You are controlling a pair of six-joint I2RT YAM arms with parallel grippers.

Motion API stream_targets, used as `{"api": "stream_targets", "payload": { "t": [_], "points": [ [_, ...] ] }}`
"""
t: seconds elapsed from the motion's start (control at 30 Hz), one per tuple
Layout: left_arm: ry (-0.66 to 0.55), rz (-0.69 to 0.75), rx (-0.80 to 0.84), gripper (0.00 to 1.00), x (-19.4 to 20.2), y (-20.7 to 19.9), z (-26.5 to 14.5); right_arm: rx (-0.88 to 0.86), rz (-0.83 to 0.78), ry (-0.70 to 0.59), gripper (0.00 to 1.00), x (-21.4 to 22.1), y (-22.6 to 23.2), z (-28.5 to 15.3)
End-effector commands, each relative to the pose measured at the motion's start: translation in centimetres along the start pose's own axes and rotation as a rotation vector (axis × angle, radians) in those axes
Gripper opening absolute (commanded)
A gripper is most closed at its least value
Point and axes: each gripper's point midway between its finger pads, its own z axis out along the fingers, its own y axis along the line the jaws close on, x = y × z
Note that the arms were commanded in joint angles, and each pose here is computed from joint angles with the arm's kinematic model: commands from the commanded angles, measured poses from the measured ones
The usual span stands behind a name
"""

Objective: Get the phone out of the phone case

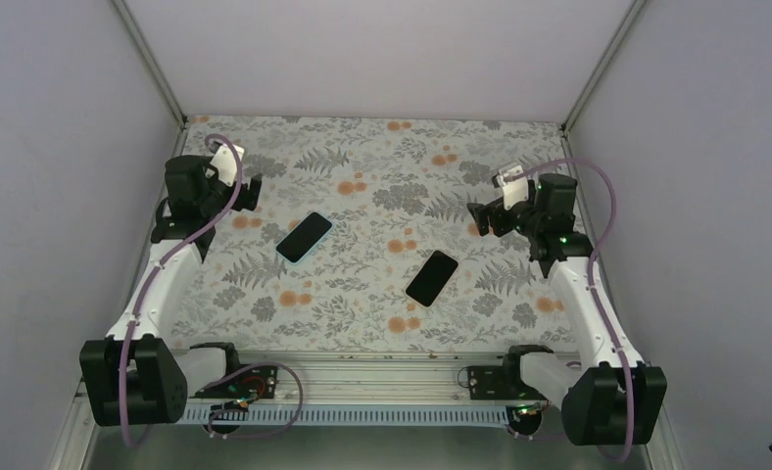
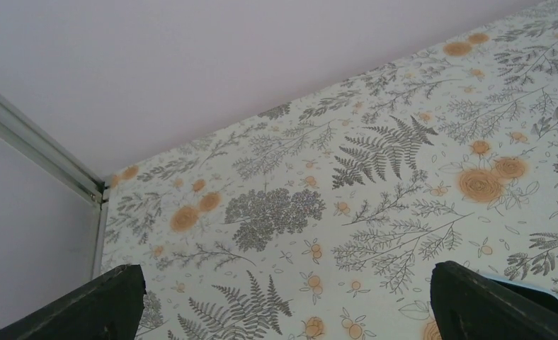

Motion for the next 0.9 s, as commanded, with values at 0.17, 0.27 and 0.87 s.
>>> {"api": "stream_targets", "payload": {
  "t": [0.17, 0.27, 0.87],
  "points": [
    [0.046, 0.041, 0.04, 1.0, -0.5, -0.4, -0.8, -0.062, -0.048, 0.156, 0.99, 2.0, 0.6, -0.7],
    [0.045, 0.06, 0.048, 1.0, -0.7, -0.5, -0.9, -0.076, -0.094, 0.268, 0.62, 5.0, 1.3, -0.8],
    [0.057, 0.094, 0.076, 1.0, 0.6, -1.2, -0.8, -0.26, -0.223, 0.827, 0.03, 19.4, 8.3, 2.1]
  ]
}}
